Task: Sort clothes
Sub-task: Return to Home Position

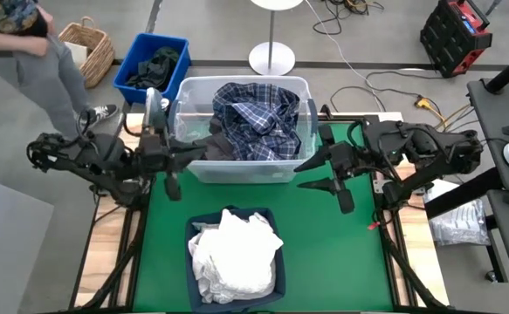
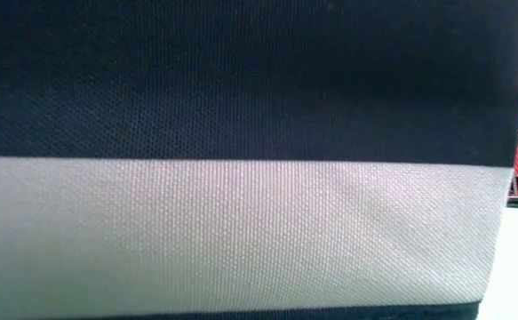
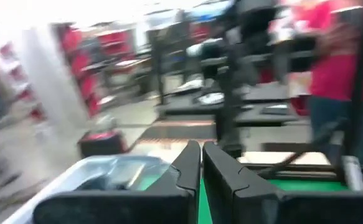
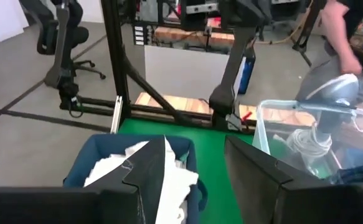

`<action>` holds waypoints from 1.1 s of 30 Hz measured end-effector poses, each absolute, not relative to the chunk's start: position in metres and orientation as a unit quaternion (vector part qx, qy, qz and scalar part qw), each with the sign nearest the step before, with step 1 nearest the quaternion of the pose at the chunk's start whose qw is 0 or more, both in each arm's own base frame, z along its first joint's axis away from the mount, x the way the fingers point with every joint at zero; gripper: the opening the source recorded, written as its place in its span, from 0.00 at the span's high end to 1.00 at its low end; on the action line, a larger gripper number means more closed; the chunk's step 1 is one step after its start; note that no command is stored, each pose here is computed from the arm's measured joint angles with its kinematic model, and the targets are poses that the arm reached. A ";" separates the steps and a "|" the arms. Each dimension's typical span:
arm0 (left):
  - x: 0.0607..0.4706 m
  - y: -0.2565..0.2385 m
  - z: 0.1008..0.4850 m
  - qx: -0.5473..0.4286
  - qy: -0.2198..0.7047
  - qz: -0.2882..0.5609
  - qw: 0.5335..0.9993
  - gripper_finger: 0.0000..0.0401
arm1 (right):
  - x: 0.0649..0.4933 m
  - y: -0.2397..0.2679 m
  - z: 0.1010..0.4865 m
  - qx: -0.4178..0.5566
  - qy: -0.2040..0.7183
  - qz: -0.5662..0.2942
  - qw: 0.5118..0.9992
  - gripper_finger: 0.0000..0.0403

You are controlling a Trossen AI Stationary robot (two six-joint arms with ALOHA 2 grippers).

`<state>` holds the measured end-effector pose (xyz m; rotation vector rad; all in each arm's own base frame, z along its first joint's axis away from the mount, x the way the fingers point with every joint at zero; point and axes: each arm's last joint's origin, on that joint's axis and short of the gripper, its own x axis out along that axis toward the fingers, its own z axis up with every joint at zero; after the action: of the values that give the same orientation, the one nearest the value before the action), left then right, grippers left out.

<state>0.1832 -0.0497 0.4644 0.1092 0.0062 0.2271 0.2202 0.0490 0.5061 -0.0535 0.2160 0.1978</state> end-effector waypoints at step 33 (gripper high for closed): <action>0.138 0.000 0.429 0.007 -0.034 0.048 0.998 1.00 | 0.100 0.009 0.427 -0.054 -0.108 0.074 0.990 0.68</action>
<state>0.1376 -0.0003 0.4289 0.0132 -0.0682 0.0967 0.0999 0.0088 0.4269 -0.1079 -0.2173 0.1476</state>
